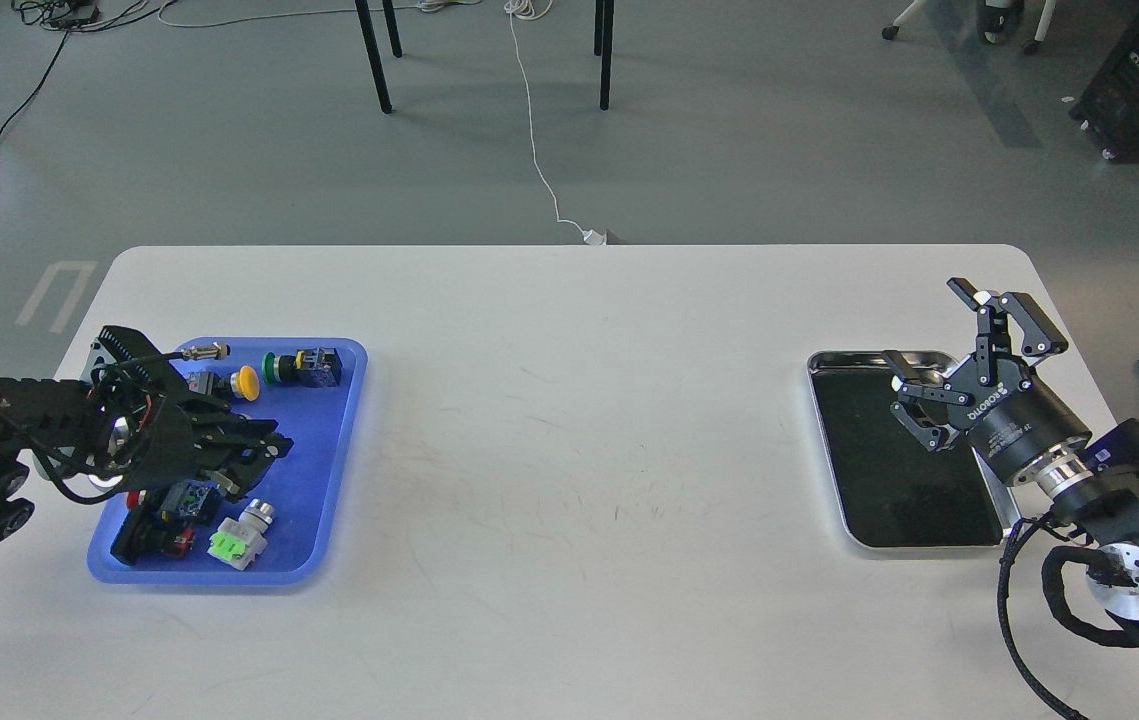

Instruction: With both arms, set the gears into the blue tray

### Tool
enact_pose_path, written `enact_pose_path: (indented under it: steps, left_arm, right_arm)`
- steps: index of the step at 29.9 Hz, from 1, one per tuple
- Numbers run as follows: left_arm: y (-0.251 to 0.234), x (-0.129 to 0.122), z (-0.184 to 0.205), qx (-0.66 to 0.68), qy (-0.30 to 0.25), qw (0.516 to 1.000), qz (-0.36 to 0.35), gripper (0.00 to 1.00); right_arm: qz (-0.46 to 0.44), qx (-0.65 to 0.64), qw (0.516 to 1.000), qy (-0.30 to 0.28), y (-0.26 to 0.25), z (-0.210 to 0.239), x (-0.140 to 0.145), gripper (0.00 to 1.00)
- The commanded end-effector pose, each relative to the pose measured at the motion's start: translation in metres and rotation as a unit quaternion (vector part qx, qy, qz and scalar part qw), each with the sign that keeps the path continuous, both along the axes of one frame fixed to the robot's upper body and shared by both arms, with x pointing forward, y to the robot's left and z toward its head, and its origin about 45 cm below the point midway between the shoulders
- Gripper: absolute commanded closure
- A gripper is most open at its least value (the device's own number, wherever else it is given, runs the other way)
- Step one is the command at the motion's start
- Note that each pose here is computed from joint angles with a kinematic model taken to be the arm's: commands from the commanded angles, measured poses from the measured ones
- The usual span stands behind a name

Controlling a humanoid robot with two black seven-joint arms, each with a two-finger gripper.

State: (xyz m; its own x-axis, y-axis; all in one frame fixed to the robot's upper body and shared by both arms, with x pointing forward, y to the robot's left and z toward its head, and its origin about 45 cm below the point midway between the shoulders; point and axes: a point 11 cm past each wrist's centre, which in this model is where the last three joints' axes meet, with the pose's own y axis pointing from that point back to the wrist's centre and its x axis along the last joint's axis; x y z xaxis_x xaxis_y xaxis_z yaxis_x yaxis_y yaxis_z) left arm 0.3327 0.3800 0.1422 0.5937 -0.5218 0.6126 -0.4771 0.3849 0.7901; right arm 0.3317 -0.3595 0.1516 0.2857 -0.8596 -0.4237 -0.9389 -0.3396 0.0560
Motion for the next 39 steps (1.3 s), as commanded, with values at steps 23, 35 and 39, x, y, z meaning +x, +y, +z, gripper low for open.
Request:
enact_pose_path:
  steps: [23, 35, 39]
  left_arm:
    - [-0.06, 0.041, 0.088, -0.257, -0.091, 0.96, 0.056, 0.02]
    - [-0.097, 0.025, 0.069, -0.716, -0.027, 0.61, 0.34, 0.02]
    - [-0.091, 0.014, 0.053, -0.742, -0.026, 0.556, 0.375, 0.02]
  right_arm:
    - [-0.003, 0.005, 1.0, -0.007, 0.003, 0.003, 0.005, 0.01]
    - [0.013, 0.003, 1.0, -0.003, 0.01, 0.002, 0.006, 0.01]
    - [0.013, 0.003, 1.0, 0.0, 0.011, -0.001, 0.004, 0.01]
